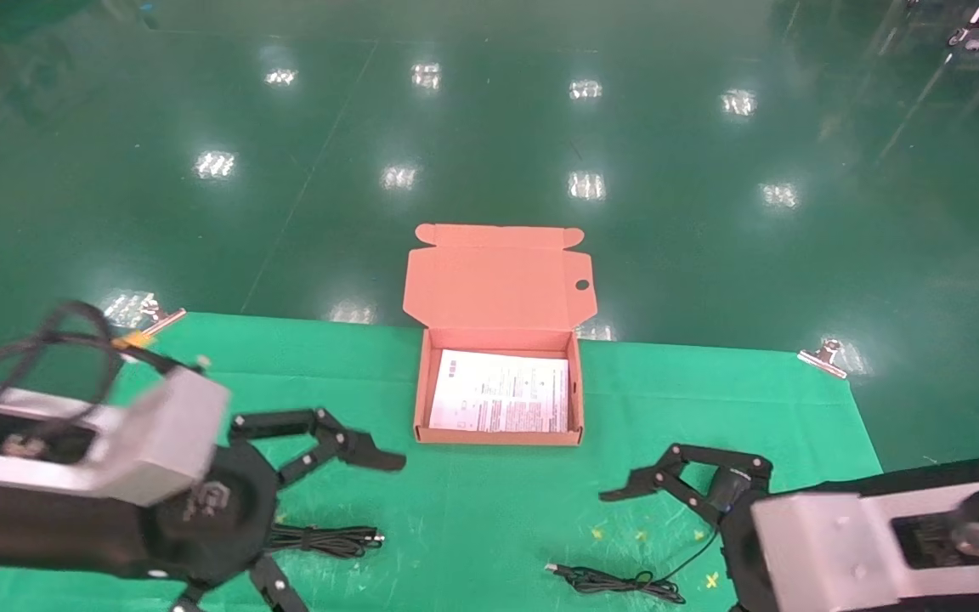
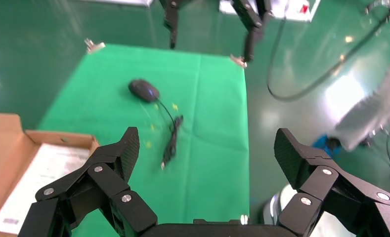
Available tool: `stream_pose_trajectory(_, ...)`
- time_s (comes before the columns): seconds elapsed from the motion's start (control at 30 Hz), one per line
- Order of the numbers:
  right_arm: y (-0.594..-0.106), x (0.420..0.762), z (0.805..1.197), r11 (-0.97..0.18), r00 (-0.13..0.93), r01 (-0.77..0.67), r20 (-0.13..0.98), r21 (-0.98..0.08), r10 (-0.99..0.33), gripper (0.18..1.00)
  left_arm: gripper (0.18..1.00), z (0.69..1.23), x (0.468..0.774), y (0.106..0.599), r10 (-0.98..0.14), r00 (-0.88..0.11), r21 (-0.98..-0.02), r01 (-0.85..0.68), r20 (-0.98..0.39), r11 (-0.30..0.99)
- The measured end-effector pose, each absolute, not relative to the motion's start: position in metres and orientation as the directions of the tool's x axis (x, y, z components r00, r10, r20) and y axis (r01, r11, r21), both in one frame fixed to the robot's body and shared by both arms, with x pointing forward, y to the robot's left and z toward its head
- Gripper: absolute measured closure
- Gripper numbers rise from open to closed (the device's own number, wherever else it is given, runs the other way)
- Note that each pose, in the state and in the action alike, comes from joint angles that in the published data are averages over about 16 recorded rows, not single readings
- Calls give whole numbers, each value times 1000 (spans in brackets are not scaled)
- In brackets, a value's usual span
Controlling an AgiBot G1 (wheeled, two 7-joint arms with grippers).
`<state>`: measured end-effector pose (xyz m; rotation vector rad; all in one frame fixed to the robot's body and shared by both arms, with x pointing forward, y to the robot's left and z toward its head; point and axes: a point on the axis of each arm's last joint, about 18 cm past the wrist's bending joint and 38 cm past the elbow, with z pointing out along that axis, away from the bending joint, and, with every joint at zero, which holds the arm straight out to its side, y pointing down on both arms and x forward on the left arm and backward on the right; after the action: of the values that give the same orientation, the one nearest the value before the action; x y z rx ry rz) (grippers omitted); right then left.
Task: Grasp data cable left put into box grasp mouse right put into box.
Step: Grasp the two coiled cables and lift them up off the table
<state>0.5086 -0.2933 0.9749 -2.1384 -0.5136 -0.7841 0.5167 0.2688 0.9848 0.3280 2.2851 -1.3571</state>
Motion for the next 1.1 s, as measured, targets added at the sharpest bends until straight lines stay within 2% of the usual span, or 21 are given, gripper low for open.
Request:
stream_pose_trajectory(0.27, -296, 541, 955, -772, 676, 587, 672, -245, 301, 178, 184, 964, 544, 260, 68, -848, -595, 424, -526, 683)
stream_pose_trajectory(0.43, -300, 561, 940, -818, 660, 570, 635, -76, 401, 178, 184, 948, 566, 257, 136, -829, -445, 421, -543, 791)
stream_pose_trajectory(0.57, -302, 576, 926, -839, 659, 544, 612, 14, 437, 178, 184, 937, 583, 255, 172, -812, -330, 407, -558, 852)
stream_pose_trajectory(0.7, -303, 589, 913, -861, 663, 506, 611, 61, 433, 178, 184, 926, 600, 254, 172, -804, -251, 369, -570, 895)
stream_pose_trajectory(0.83, -303, 602, 900, -889, 669, 454, 633, 65, 388, 178, 184, 915, 616, 254, 143, -799, -205, 315, -584, 927)
stream_pose_trajectory(1.1, -298, 625, 878, -941, 667, 338, 704, 6, 244, 178, 184, 895, 645, 259, 16, -805, -215, 178, -594, 960)
